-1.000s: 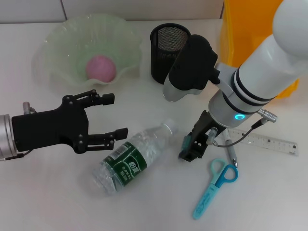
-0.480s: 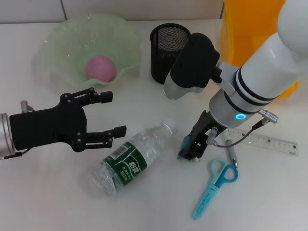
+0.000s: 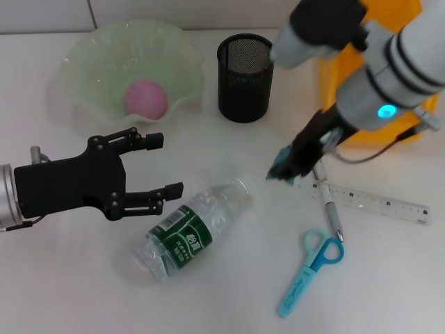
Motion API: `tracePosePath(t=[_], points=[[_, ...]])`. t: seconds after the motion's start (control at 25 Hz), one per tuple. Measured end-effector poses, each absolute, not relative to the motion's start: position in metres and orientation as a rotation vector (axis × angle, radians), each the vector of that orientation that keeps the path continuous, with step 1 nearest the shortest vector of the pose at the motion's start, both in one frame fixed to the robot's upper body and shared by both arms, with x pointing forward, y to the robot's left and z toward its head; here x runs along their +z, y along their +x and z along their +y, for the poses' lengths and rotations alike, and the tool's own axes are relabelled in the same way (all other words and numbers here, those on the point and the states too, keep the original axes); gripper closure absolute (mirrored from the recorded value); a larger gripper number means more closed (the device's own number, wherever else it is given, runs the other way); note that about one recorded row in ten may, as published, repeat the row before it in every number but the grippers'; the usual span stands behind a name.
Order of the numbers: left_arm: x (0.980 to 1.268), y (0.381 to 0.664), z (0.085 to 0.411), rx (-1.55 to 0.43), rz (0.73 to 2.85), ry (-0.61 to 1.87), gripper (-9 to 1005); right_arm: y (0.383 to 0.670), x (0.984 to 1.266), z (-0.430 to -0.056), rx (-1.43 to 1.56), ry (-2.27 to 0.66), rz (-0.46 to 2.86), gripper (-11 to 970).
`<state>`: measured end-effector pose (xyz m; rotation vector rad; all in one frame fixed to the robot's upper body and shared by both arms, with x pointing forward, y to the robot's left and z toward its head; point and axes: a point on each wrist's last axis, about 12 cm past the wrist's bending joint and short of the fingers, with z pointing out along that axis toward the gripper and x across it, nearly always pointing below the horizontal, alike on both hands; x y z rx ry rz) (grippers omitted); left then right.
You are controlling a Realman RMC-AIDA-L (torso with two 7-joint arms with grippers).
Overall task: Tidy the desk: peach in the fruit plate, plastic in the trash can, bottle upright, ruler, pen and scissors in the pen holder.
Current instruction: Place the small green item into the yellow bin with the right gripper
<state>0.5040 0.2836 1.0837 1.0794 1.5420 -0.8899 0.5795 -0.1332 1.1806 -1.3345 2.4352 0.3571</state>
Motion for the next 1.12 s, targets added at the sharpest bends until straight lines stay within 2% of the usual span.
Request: tracePosePath(t=[0.12, 0.32, 0.52, 0.84, 1.12], points=[[1.083, 0.504, 0.283, -0.892, 1.544, 1.077, 140, 0.590, 1.208, -0.155, 0.324, -1.198, 2.413, 590], [1.083, 0.504, 0.282, -0.894, 1.543, 1.076, 140, 0.600, 1.231, -0.181, 0.302, -1.054, 2.366, 587], [1.083, 0.504, 0.281, -0.897, 1.539, 1.077, 140, 0.614, 1.241, -0.214, 0.194, -0.885, 2.343, 583], [1.082, 0.504, 0.279, -0.899, 1.541, 1.082, 141, 0.624, 1.236, -0.244, 0.082, -0.749, 2.318, 576], [1.082, 0.504, 0.279, -0.901, 1.543, 1.082, 141, 0.638, 1.205, -0.251, 0.082, -0.672, 2.337, 571]])
